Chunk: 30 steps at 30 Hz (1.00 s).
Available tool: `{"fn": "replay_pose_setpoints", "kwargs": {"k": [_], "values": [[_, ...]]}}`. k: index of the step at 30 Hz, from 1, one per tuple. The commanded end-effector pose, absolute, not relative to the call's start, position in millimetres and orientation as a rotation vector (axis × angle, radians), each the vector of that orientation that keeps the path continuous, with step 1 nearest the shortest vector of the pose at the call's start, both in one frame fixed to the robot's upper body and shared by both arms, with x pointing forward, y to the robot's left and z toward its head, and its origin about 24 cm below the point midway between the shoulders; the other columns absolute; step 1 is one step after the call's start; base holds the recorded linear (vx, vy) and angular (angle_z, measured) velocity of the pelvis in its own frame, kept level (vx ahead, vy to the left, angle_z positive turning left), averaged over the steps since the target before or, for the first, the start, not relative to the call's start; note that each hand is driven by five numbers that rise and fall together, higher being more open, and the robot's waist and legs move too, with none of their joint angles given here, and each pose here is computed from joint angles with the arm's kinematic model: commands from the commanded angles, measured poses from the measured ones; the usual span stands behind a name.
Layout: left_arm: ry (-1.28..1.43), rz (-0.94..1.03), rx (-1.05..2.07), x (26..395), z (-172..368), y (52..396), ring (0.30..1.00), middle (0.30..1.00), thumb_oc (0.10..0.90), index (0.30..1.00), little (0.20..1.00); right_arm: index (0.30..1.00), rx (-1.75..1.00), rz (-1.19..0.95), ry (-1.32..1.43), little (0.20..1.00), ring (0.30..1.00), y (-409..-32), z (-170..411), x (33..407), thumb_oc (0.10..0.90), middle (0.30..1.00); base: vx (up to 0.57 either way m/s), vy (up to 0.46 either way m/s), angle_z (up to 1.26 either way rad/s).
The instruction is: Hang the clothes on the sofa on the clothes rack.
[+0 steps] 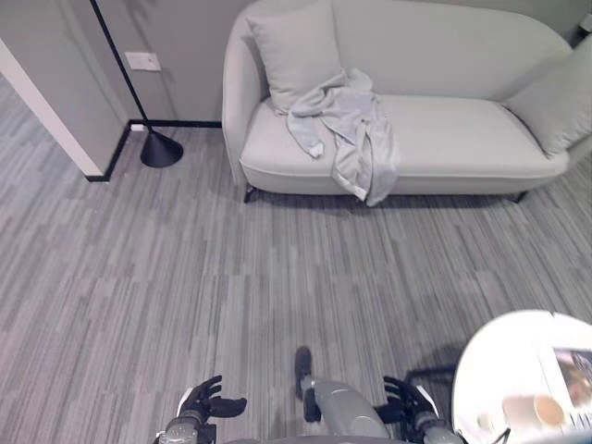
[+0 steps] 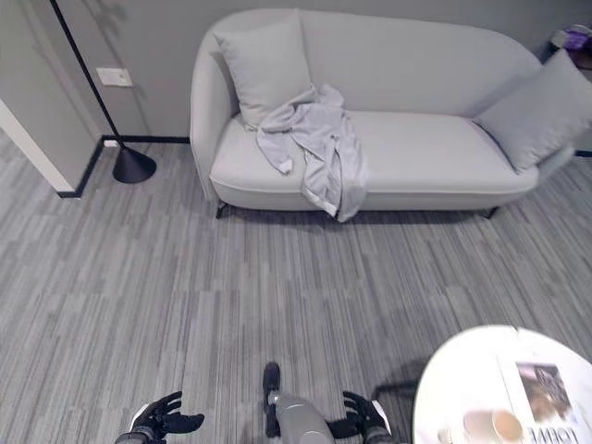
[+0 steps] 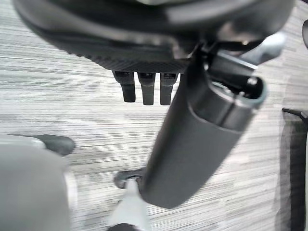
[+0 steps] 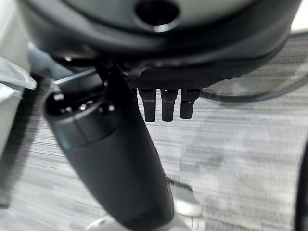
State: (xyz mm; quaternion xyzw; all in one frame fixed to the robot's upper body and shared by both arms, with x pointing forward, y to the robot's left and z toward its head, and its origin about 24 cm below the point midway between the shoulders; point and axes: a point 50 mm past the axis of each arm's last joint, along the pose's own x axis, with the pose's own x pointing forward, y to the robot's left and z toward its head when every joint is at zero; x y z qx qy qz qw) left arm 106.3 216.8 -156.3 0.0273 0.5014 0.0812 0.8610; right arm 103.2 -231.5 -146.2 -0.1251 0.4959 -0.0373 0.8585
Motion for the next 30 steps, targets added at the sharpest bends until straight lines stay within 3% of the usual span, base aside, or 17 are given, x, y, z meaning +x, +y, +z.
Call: {"fn": "replay_pose_setpoints", "kwargs": {"k": [1,13,19,25,30], "values": [[0.964,0.142,0.113,122.9,-145.7,226.2,0.900,0.900,0.800,0.900,0.900,0.900,-0.337,-0.160,0.914,0.900,0.900,-266.6,-123.5,129.8,0.800,0.900,0.49,-0.290,-0.15],[0.956,0.266,0.036,103.2,-145.5,238.4,0.900,0.900,0.800,0.900,0.900,0.900,-0.340,-0.156,0.791,0.900,0.900,-264.9,-105.9,173.6,0.800,0.900,0.61,0.004,-0.49],[1.063,0.354,0.004,72.2,-154.0,248.7,0.900,0.900,0.800,0.900,0.900,0.900,-0.332,-0.089,0.889,0.900,0.900,-248.8,-124.8,150.6,0.800,0.900,0.76,0.214,-0.75],[1.042,0.346,0.017,79.9,-150.6,254.4,0.900,0.900,0.800,0.900,0.900,0.900,-0.327,-0.067,0.900,0.900,0.900,-243.1,-126.8,146.7,0.800,0.900,0.39,0.143,0.30],[0.911,0.369,0.029,115.6,-135.8,263.7,0.900,0.900,0.800,0.900,0.900,0.900,-0.325,-0.129,0.860,0.900,0.900,-258.5,-117.1,148.1,0.800,0.900,0.66,-0.242,0.62]]}}
